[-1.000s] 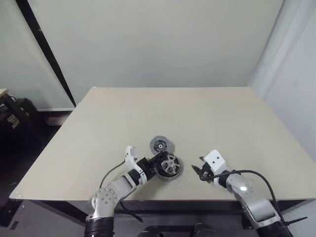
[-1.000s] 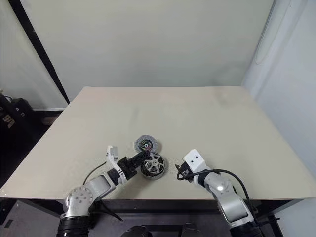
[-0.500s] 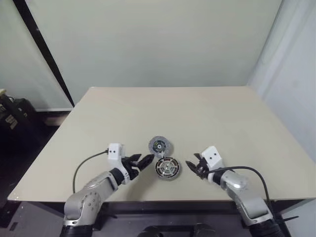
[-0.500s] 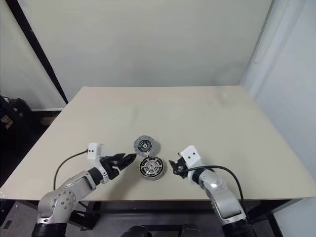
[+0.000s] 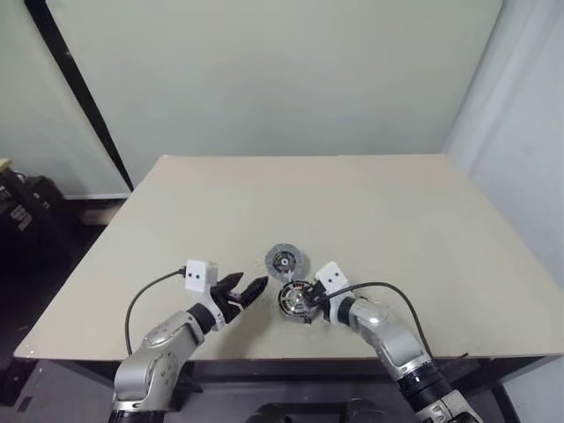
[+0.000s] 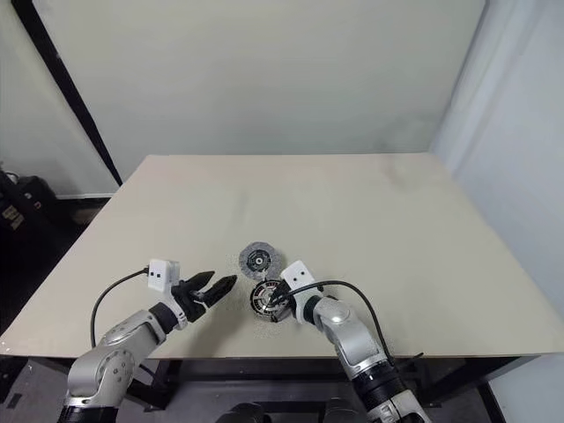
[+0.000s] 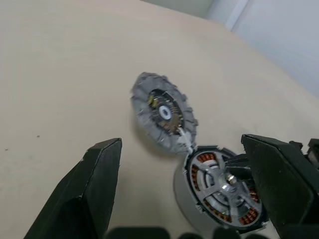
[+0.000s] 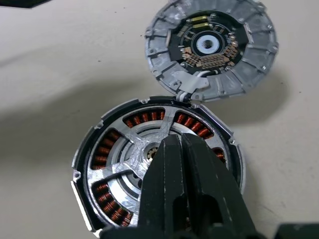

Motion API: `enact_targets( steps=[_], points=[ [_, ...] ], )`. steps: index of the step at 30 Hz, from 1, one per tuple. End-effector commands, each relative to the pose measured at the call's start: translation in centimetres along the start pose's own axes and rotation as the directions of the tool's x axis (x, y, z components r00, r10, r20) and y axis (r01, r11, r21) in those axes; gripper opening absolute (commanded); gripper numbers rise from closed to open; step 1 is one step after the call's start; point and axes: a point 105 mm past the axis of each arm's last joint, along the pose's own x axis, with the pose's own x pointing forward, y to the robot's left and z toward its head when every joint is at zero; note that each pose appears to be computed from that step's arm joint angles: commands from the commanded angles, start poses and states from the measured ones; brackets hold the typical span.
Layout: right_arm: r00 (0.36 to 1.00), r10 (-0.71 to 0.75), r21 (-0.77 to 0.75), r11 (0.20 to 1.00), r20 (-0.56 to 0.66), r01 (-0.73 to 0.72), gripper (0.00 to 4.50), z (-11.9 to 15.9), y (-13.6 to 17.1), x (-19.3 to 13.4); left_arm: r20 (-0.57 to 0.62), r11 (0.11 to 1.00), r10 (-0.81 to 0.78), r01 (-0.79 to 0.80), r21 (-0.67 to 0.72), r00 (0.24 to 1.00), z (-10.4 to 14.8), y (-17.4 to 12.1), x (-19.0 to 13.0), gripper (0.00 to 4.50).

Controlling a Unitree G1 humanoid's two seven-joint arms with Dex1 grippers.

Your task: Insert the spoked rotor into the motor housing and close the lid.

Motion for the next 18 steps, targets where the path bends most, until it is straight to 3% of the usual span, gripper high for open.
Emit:
enact_targets(
  steps=[1,5,7,9,11,18],
  points=[
    [1.000,0.007,-0.006,1.000,0.011,-0.007,0.07,0.2,0.1,-0.1,0.050,0.999,-0.020,0.018,0.045,0.999,1.3,-0.6,-0.2,4.11],
    [0.996,0.019,-0.067,0.998,0.086,-0.013,0.07,2.8,-0.3,-0.7,0.048,0.999,-0.018,0.016,0.034,0.999,1.3,-0.6,-0.3,4.11],
    [0.994,0.045,-0.106,0.994,0.104,-0.034,0.44,4.0,-0.3,-1.3,0.052,1.000,-0.009,0.008,0.023,0.999,1.4,-0.6,-0.4,4.11],
    [0.991,0.076,-0.145,0.988,0.109,-0.060,0.96,5.1,-0.1,-2.0,0.059,1.000,0.000,-0.001,0.003,0.998,1.7,-0.4,-0.4,3.71],
    [0.991,0.103,-0.195,0.977,0.086,-0.085,1.61,5.6,0.0,-2.7,0.052,1.000,0.002,-0.002,0.001,0.999,1.8,-0.4,-0.4,3.20],
    [0.965,0.224,-0.441,0.859,-0.134,-0.260,4.15,5.3,0.8,-4.9,-0.047,1.000,0.027,-0.027,0.005,0.999,1.2,-0.2,-0.1,0.58]
  ],
)
